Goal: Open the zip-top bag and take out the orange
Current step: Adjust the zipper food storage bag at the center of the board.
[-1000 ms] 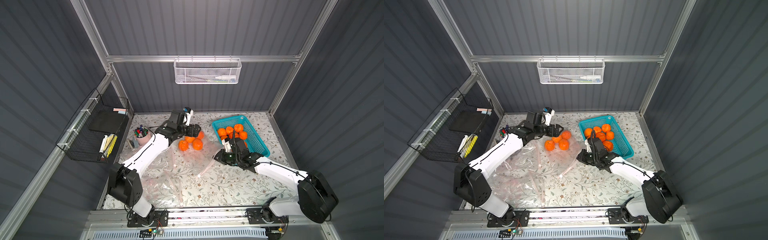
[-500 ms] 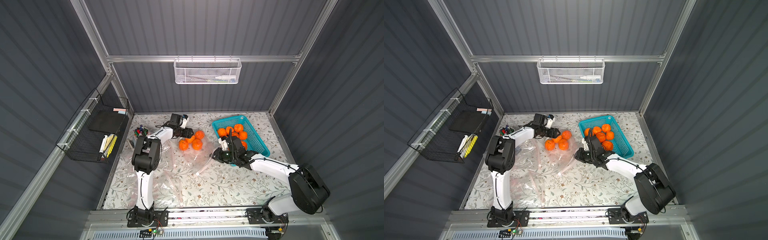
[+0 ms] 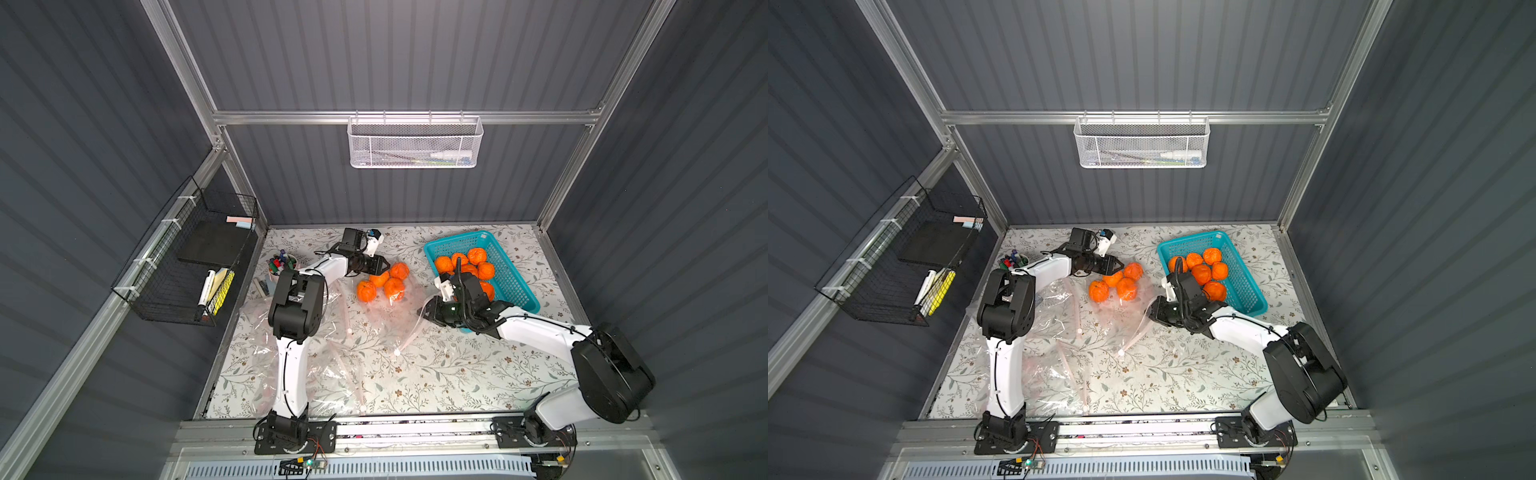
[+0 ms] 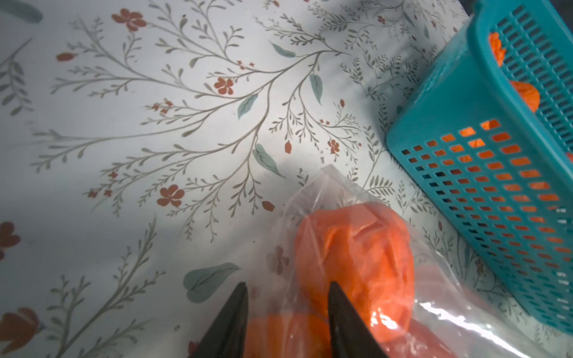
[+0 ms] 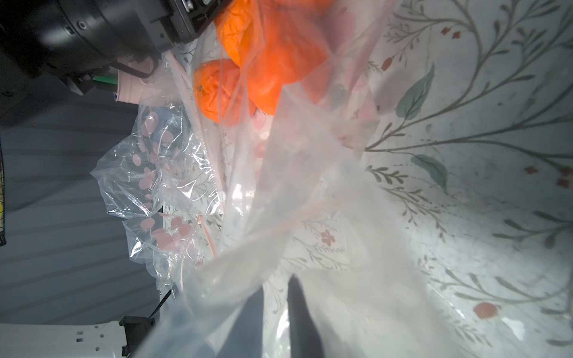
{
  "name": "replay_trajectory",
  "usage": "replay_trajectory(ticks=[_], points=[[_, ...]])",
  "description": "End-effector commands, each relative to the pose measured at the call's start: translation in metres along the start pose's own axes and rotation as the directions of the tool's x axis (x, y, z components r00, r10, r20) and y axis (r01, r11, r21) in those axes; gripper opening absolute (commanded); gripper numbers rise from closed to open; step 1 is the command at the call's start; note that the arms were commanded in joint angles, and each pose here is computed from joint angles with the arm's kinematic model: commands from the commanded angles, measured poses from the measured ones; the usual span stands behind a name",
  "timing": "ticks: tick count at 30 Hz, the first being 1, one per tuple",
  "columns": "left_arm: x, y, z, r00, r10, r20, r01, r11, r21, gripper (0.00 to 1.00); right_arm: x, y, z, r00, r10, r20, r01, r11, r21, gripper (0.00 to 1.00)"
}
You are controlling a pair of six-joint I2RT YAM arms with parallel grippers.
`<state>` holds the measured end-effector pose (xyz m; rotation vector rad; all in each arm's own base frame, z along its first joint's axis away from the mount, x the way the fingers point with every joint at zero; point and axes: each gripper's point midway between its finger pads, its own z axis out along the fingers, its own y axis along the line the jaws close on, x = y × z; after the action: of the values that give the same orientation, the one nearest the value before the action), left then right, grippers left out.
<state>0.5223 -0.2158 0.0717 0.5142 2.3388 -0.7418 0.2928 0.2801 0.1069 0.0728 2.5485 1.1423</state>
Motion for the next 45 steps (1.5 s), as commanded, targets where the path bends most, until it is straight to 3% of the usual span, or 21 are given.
replay_trajectory(ticks=[1,5,16,27,36,45], points=[[0.012,0.004,-0.006,0.999,-0.042,-0.035,0.041,0.999,-0.027,0.16,-0.005,0.011,0.003,1.000,-0.010,0.002,0.010,1.000,-0.029,0.20],[0.007,-0.004,-0.021,0.998,-0.067,-0.003,0.067,0.997,-0.028,0.00,-0.003,0.010,0.006,1.000,-0.010,-0.005,0.010,0.999,-0.035,0.20],[-0.012,-0.049,-0.090,0.985,-0.108,0.137,0.107,0.994,0.013,0.00,0.011,0.013,0.017,0.999,-0.032,-0.016,0.031,0.997,-0.067,0.21],[-0.004,-0.085,-0.143,0.970,-0.170,0.176,0.160,0.985,0.072,0.00,0.027,-0.002,0.044,0.999,-0.001,-0.039,-0.001,0.998,-0.059,0.22],[0.008,-0.107,-0.135,0.967,-0.214,0.140,0.186,0.963,0.195,0.00,0.027,-0.005,0.059,1.000,0.002,-0.020,-0.004,0.995,-0.096,0.22],[-0.005,-0.148,-0.115,0.972,-0.206,0.113,0.162,0.936,0.312,0.00,0.024,-0.002,0.047,0.999,-0.019,0.030,0.023,0.993,-0.113,0.21]])
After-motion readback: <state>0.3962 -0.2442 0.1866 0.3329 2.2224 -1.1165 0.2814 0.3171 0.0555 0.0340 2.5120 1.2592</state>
